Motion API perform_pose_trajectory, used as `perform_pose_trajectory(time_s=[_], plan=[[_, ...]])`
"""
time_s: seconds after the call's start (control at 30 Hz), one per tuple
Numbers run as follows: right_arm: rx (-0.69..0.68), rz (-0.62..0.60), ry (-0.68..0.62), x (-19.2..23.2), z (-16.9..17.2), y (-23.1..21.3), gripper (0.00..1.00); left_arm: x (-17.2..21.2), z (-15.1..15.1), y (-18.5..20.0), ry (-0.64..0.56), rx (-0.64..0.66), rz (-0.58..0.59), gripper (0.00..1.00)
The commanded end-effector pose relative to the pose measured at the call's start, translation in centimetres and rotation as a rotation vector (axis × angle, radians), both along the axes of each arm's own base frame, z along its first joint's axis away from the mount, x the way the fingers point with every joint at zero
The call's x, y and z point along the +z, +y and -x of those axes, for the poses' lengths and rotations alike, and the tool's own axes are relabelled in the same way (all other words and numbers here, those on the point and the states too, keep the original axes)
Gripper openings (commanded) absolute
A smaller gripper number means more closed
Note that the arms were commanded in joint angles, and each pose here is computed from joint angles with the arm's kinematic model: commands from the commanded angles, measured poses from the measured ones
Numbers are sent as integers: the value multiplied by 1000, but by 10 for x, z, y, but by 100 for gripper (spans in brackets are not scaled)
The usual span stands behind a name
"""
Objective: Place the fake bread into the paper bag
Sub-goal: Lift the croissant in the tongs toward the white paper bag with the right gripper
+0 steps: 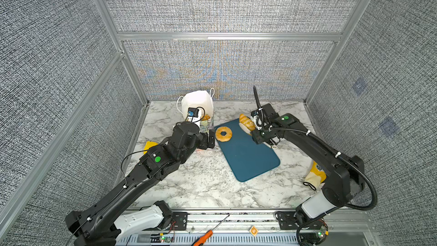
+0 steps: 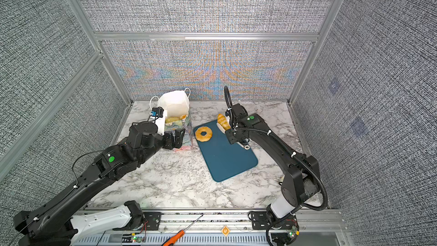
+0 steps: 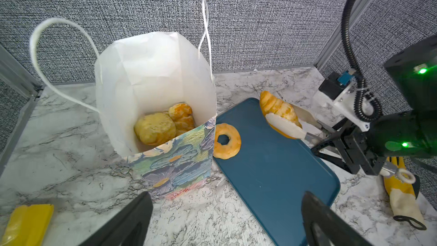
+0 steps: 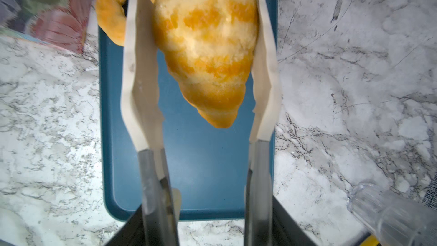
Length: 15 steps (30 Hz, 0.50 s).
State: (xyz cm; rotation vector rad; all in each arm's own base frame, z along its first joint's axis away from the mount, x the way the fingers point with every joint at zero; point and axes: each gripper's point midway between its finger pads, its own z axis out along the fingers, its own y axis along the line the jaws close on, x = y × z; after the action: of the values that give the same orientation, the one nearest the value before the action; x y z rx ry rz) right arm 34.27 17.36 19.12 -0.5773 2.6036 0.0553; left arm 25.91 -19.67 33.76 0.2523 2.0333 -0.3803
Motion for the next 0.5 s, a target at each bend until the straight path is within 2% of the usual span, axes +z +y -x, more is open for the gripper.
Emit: perform_pose_trajectory(time_s=[0.0, 0.47], plan=[[12, -47, -17, 22, 3, 8, 59, 2, 0, 10, -7, 20, -54, 99], [113, -275, -207, 121, 4, 56, 57, 27, 2, 36, -66, 83, -115, 99]])
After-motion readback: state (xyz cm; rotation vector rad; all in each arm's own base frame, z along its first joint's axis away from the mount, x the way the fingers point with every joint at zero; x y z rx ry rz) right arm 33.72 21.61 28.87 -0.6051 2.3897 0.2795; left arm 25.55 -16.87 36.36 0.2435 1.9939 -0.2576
